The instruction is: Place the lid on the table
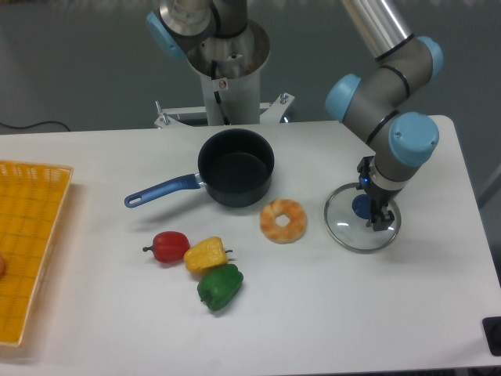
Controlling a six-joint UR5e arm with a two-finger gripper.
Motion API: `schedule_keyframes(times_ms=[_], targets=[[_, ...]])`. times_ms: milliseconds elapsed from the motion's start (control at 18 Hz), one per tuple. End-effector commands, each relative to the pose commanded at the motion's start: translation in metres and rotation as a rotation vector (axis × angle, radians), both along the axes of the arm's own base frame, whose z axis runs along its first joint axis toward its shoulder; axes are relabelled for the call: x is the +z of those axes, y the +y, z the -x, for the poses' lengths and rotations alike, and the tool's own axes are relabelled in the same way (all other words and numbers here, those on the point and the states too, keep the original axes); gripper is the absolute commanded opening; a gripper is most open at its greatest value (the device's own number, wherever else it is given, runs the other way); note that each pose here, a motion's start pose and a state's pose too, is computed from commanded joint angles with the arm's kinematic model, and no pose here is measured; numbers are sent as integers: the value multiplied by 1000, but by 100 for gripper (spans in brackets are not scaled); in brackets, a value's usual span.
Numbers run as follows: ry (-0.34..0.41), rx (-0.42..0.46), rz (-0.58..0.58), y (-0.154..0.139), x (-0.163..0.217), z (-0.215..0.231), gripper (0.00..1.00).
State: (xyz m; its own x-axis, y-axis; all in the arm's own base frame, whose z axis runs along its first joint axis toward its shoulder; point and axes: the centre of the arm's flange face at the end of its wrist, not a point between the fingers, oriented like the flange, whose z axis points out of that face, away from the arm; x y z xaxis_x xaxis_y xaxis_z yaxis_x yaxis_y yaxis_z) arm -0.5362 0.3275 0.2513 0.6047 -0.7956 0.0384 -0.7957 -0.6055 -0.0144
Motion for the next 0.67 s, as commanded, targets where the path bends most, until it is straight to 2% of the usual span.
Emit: schedule_keyframes(times_ms=[278, 444, 667], targets=[[22, 9, -6, -3, 17, -2, 100], [40, 60, -11, -7, 29, -2, 100], [57, 71, -16, -8, 41, -2, 100]])
